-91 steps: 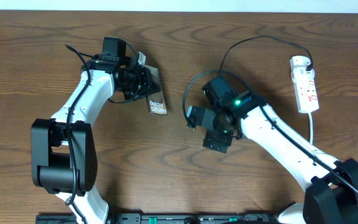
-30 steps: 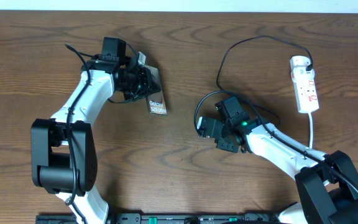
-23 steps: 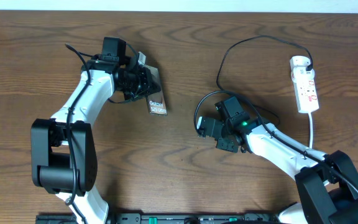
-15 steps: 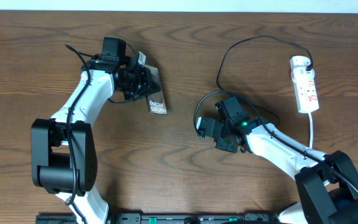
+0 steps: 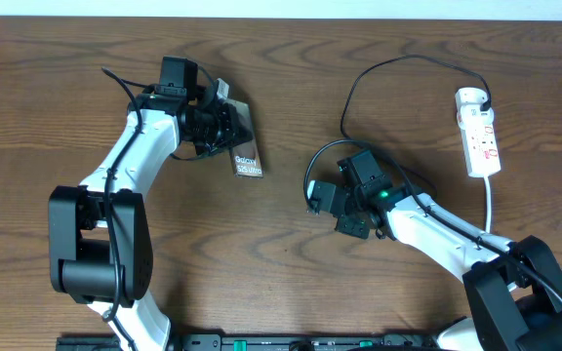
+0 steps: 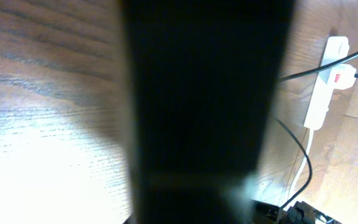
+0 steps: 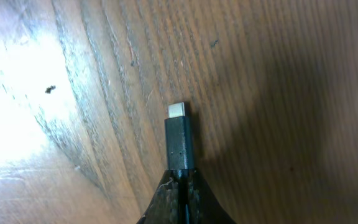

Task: Plug charger to phone and switch on socket
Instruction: 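Lift the cable end with the right gripper toward the phone's bottom port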

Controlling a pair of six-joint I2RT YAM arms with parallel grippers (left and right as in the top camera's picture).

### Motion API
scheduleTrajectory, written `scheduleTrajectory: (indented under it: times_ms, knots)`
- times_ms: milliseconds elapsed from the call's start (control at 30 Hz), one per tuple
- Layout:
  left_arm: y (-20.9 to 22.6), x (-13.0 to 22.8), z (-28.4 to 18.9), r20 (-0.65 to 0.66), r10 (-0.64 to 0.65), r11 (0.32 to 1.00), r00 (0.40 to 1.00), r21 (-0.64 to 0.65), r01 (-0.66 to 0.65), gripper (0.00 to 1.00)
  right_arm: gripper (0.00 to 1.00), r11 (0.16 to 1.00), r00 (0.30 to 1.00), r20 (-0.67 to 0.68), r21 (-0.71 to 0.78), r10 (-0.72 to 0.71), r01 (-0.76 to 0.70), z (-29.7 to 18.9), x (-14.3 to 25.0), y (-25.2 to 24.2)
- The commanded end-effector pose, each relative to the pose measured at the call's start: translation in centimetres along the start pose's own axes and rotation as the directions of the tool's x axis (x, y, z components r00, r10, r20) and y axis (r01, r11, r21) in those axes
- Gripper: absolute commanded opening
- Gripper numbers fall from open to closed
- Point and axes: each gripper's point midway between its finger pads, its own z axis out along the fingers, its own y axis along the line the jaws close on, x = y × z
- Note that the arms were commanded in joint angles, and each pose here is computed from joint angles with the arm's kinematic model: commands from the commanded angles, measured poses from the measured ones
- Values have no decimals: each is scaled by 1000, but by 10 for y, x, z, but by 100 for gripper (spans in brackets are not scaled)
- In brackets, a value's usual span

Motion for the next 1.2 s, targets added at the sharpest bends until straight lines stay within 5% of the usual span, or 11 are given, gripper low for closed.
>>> scheduleTrajectory:
  times_ms: [0, 100, 367, 600, 800, 1167]
  knots:
    - [-30, -7, -20, 49, 80, 992, 996, 93, -85, 7, 1, 980, 977, 79, 14, 196, -198, -16, -20, -11]
    - [-49, -13, -35, 88, 118, 976, 989, 171, -132, 7, 1, 900, 891, 155, 15, 427, -435, -39, -35, -22]
    - [-82, -23, -95, 228, 156, 947, 961, 243, -212, 7, 1, 740, 668, 327, -203, 669, -641, -109, -75, -10]
    - [-110, -21, -133, 311, 129, 933, 941, 283, -222, 7, 1, 691, 597, 364, -500, 715, -522, -145, -118, 21]
    - [-130, -16, -152, 347, 101, 923, 932, 317, -218, 7, 1, 518, 466, 258, -604, 846, -606, -152, -126, 23]
    - [-129, -18, -130, 317, -116, 930, 941, 366, -9, 7, 1, 531, 443, 323, -678, 836, -508, -174, -156, 26]
